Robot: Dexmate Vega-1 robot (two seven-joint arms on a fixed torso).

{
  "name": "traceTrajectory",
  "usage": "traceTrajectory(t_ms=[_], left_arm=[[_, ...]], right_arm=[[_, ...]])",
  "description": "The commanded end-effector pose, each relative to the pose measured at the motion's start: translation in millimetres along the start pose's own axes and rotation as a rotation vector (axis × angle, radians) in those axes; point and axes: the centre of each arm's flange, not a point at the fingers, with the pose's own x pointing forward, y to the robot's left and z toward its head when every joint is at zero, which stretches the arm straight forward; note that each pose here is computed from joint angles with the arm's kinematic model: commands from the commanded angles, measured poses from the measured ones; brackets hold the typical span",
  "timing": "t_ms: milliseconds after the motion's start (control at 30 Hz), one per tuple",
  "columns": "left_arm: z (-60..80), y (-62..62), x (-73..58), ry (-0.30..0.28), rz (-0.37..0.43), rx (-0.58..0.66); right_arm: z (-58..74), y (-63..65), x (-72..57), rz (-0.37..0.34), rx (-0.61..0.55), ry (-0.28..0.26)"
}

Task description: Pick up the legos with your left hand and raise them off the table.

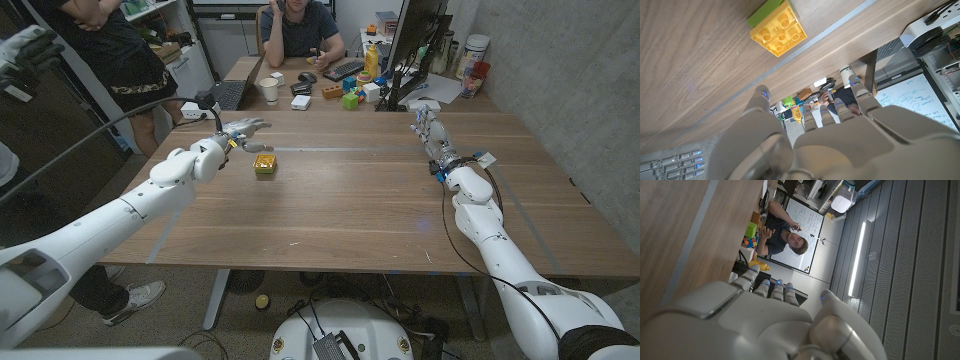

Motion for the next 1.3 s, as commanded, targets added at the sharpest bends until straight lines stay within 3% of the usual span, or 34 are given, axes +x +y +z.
traceTrajectory(t_ms=[33,433,1300], left_arm=[[1.0,-16.7,-3.4,0.008,-0.067,0.001],[-1.2,-24.5,-5.3,0.024,-0.075,0.022],[4.1,-44.8,19.8,0.004,-0.093,0.000]], right_arm=[[0.0,1.7,2.2,0.001,-0.002,0.000],[2.6,1.5,1.5,0.009,-0.011,-0.006],[5.0,1.0,12.1,0.032,-0.041,-0.008]])
